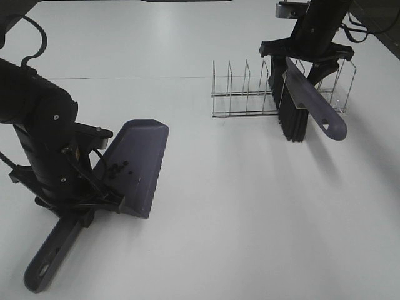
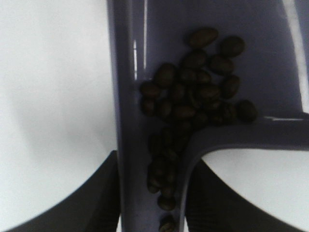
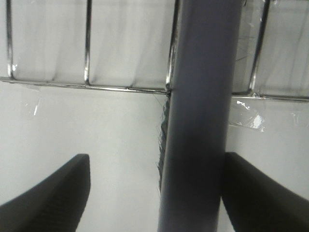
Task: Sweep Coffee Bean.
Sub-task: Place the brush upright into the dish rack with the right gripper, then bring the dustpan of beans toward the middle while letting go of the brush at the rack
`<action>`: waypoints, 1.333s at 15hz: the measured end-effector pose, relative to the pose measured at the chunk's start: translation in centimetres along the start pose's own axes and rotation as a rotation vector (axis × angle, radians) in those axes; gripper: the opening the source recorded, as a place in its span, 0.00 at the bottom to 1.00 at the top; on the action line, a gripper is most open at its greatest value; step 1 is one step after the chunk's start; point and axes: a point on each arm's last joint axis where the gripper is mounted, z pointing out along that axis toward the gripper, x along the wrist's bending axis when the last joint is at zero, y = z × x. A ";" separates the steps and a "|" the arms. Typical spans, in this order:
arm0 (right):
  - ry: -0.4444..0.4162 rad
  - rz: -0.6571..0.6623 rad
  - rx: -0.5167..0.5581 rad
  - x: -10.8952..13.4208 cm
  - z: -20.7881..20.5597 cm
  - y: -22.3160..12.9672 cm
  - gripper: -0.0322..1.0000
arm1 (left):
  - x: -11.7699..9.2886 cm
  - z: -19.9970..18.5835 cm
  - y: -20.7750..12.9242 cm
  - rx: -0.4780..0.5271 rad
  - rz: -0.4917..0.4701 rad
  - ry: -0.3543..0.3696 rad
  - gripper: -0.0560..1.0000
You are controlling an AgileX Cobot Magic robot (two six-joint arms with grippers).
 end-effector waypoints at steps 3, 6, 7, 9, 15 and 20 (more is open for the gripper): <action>0.003 -0.002 -0.041 0.1 -2.0 0.1 0.69 | -0.2 -0.1 0.8 -0.035 -0.019 -0.012 0.36; 0.016 0.000 -0.071 0.3 -3.6 0.1 0.69 | -0.2 0.0 2.8 -0.059 -0.057 -0.030 0.36; 0.034 0.004 -0.084 0.4 -4.3 0.1 0.69 | -0.2 0.0 3.8 -0.074 -0.065 -0.034 0.36; 0.037 0.003 -0.099 0.5 -5.1 0.1 0.69 | -0.3 -0.1 4.5 -0.080 -0.066 -0.035 0.36; 0.069 0.011 -0.114 0.8 -6.0 0.1 0.69 | -0.4 0.0 4.5 -0.074 -0.075 -0.041 0.42; 0.075 0.009 -0.155 0.9 -8.1 -0.1 0.69 | -0.5 -1.7 4.6 -0.073 -0.094 -0.065 0.64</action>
